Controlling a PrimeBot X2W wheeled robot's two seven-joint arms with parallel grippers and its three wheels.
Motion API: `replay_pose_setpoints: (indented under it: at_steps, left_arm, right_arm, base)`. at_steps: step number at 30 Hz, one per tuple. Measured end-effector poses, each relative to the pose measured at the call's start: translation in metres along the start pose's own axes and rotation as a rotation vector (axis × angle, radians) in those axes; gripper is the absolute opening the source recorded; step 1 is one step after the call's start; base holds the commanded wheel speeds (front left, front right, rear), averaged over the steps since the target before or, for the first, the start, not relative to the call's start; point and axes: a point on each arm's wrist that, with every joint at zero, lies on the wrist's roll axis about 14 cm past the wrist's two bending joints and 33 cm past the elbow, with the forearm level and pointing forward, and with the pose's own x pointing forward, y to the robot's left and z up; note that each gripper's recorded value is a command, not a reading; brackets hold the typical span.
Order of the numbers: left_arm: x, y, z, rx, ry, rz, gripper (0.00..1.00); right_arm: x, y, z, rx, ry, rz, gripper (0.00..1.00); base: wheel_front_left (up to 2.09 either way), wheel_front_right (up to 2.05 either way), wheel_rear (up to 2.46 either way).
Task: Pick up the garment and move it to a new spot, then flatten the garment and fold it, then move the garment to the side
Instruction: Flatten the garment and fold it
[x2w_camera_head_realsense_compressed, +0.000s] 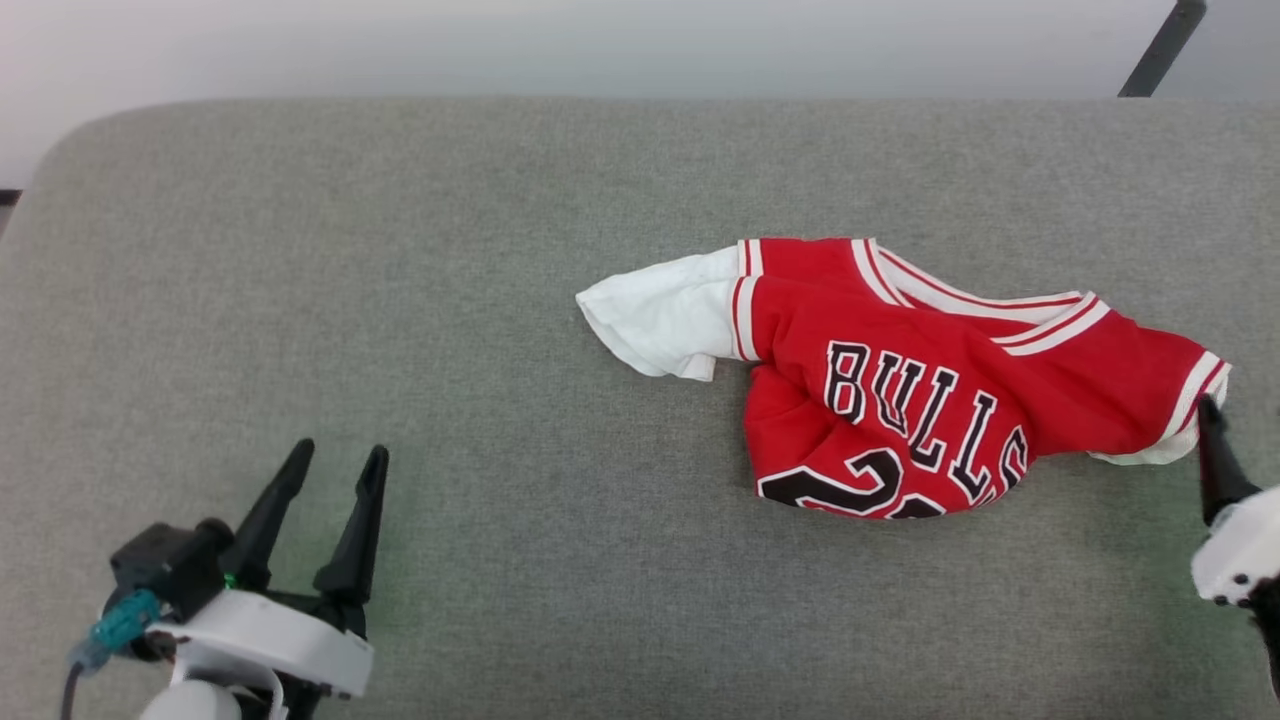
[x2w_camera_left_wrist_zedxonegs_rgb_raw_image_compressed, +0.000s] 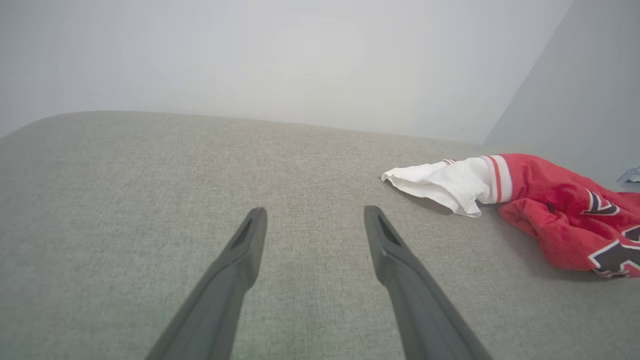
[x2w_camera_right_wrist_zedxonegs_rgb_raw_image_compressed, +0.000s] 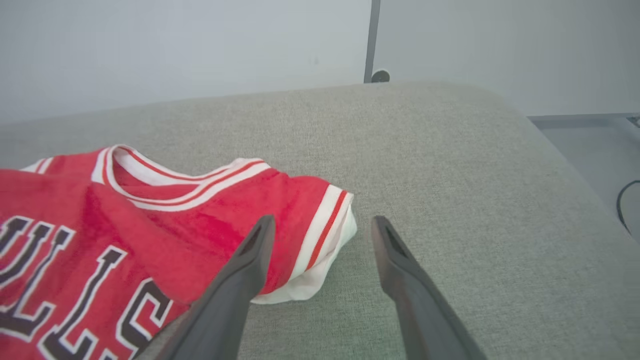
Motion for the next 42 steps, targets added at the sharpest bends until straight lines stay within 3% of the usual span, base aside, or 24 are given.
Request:
replay_pose_setpoints:
  at_steps: [8,16,23,30,42]
  left_arm:
    - [0.04,-0.037,0.045,0.112,-0.036,-0.213,1.0]
    - [0.096,-0.09,0.053,0.194,0.238,-0.427,1.0]
    - [0.129,-0.099,0.022,0.194,0.598,-0.452,1.0]
    - [0.142,-0.081,-0.02,0.264,0.902,-0.407,1.0]
    - [0.16,-0.09,-0.077,0.201,1.063,-0.438,1.0]
  right_arm:
    - [-0.039,0.025,0.027,0.095,-0.148,0.075,1.0]
    - [-0.058,0.053,0.038,0.121,-0.204,0.155,1.0]
    - [-0.064,0.058,0.032,0.145,-0.207,0.168,1.0]
    - [-0.062,0.051,0.02,0.158,-0.193,0.143,1.0]
    - [-0.055,0.036,-0.001,0.143,-0.154,0.085,1.0]
  base:
    - [0.0,0.0,0.0]
    - [0.0,0.0,0.0]
    - [0.0,0.0,0.0]
    - [0.0,0.0,0.0]
    - [0.0,0.0,0.0]
